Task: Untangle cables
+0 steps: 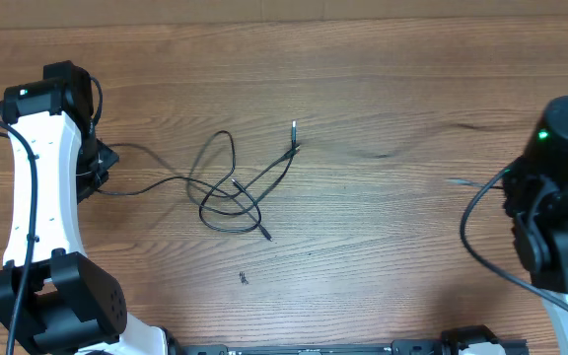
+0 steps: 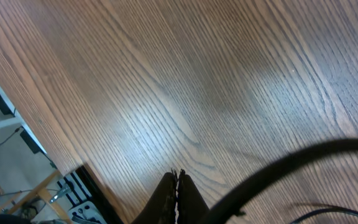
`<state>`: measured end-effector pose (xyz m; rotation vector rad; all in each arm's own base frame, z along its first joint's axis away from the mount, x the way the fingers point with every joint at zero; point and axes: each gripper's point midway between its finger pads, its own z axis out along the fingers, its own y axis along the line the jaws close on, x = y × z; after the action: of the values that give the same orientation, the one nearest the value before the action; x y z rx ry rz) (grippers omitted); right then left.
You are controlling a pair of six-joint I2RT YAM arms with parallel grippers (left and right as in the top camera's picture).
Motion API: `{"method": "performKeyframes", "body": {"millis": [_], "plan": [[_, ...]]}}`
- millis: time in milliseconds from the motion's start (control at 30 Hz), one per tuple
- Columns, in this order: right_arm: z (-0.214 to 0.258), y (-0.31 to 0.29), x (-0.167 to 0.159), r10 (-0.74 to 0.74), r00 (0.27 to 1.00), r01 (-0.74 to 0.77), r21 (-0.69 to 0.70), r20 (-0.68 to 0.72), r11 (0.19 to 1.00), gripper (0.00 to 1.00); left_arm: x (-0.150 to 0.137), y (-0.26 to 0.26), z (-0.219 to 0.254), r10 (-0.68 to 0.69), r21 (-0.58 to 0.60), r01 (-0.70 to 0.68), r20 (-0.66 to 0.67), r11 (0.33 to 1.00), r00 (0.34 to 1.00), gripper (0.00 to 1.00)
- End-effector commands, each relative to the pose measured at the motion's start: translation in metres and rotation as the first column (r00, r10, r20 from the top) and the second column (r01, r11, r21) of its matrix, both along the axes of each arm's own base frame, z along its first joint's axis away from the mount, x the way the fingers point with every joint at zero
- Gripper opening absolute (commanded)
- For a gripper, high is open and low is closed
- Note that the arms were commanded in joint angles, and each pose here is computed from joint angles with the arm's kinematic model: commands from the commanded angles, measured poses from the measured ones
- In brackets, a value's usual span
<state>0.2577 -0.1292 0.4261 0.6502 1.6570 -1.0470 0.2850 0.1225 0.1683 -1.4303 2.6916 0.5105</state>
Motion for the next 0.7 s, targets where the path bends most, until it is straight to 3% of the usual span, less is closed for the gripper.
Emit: {"method": "performKeyframes", "body": {"millis": [0, 300, 400, 533, 667], "plan": [[0.011, -0.013, -0.015, -0.053, 0.997, 0.052, 0.021, 0.059, 0.998, 0.04, 0.003, 0.003, 0.003, 0.023, 0.015, -0.023, 0.015, 1.0, 1.0, 0.05], [-0.019, 0.013, 0.018, 0.194, 0.98, -0.199, 0.159, 0.043, 0.967, 0.04, 0.011, -0.012, -0.002, 0.024, -0.074, -0.02, 0.049, 0.997, 0.999, 0.04], [-0.027, 0.03, 0.033, 0.315, 0.948, -0.319, 0.216, 0.055, 0.923, 0.04, 0.011, -0.014, -0.002, 0.025, -0.087, -0.02, 0.051, 0.996, 0.998, 0.11], [-0.037, 0.064, 0.053, 0.51, 0.856, -0.51, 0.293, 0.08, 0.809, 0.04, 0.011, -0.015, -0.003, 0.025, -0.093, -0.02, 0.052, 0.996, 0.998, 0.28], [-0.045, 0.114, 0.066, 0.719, 0.681, -0.707, 0.379, 0.136, 0.597, 0.04, 0.012, -0.018, -0.003, 0.026, -0.108, -0.02, 0.056, 0.994, 0.998, 0.33]]}}
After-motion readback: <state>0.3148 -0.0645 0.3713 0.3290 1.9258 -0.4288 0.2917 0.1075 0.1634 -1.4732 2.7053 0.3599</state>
